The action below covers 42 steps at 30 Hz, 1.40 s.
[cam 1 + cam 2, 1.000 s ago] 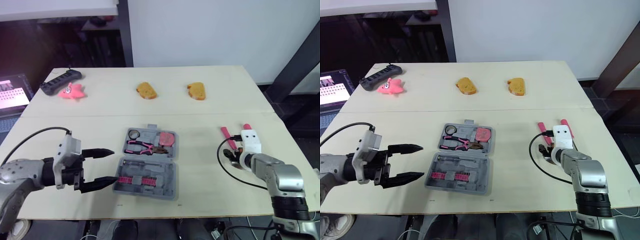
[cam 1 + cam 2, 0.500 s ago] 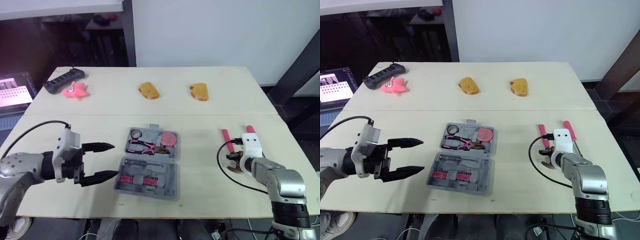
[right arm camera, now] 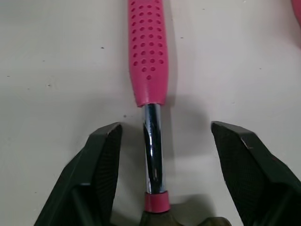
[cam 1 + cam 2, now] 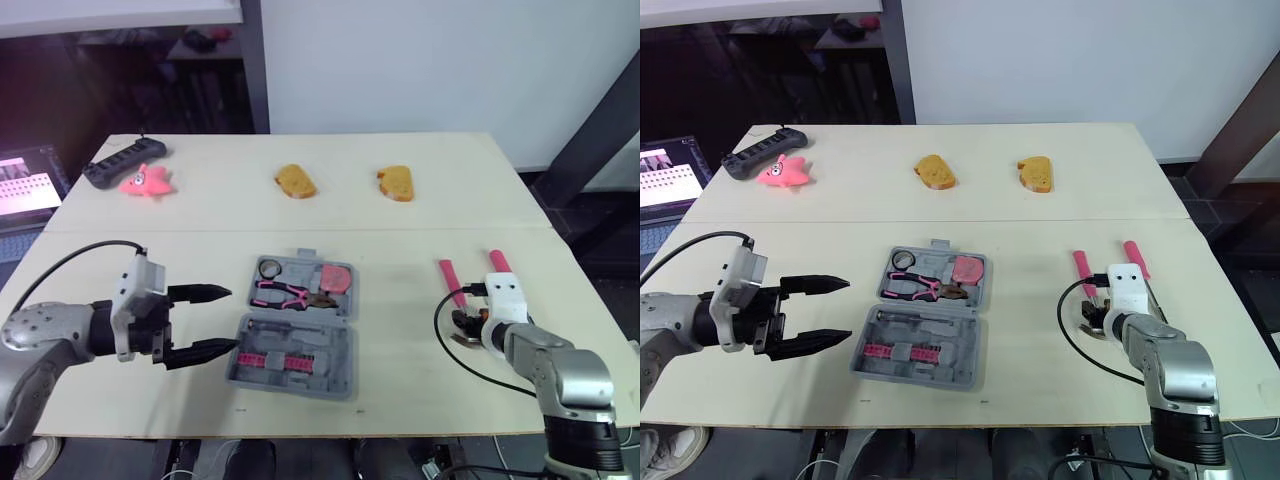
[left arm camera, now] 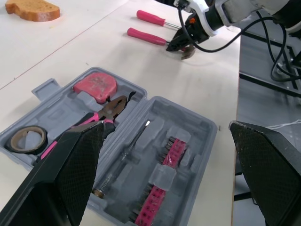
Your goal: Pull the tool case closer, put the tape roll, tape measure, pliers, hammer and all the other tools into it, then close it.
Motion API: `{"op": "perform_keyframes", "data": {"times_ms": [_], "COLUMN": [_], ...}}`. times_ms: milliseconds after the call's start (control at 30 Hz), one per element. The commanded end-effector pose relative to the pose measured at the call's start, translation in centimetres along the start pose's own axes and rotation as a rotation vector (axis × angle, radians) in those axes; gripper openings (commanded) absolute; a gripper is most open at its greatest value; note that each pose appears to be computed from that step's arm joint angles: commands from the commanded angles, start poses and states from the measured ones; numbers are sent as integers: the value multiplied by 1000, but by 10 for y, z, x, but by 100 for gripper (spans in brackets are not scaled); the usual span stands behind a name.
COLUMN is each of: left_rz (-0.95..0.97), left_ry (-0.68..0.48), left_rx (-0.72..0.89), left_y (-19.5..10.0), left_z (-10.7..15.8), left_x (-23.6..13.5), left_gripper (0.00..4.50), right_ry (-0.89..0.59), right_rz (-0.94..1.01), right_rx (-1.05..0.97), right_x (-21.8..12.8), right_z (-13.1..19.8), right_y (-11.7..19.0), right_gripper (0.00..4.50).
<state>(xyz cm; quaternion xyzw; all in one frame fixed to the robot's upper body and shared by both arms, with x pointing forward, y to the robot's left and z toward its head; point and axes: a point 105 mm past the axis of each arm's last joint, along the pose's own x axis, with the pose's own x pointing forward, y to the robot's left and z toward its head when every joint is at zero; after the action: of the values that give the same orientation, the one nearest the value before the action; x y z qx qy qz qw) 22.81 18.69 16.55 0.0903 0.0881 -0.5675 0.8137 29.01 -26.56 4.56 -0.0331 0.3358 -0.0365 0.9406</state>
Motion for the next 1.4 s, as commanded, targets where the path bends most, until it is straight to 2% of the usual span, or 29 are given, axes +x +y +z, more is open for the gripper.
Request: {"op": "perform_keyframes", "data": {"times_ms": [33,167,200,333,467,533,600,700,867,1067,1200,1400], "left_rz": [0,3,5,19,53,75,88,109,115,81,39,13], "left_ry": [0,-2,-2,-8,-19,-19,-14,0,22,65,138,150], "left_rx": [31,33,34,35,34,33,32,23,15,12,17,33], "left_y": [2,3,4,7,13,18,21,28,35,29,24,22], "left_z": [6,6,6,6,7,7,6,0,-8,-15,-24,-18], "left_x": [-1,-1,-1,-1,-5,-10,-14,-19,-27,-34,-40,-42], "left_gripper": [450,450,450,450,450,450,450,450,450,450,450,450], "right_ry": [95,99,100,84,-82,-224,-292,-264,-176,-99,-25,35], "right_rz": [38,33,35,43,123,285,435,680,953,1033,1042,1007], "right_rx": [19,30,31,44,-40,-205,-364,-611,-861,-1022,-1125,-1176], "right_x": [4,4,4,2,-8,-31,-55,-91,-125,-126,-121,-116], "right_z": [-25,-27,-27,-25,14,51,71,74,70,62,53,50], "right_y": [9,10,11,13,26,56,82,117,163,200,219,232], "right_gripper": [236,30,1,1,1,1,1,1,1,1,1,1]}}
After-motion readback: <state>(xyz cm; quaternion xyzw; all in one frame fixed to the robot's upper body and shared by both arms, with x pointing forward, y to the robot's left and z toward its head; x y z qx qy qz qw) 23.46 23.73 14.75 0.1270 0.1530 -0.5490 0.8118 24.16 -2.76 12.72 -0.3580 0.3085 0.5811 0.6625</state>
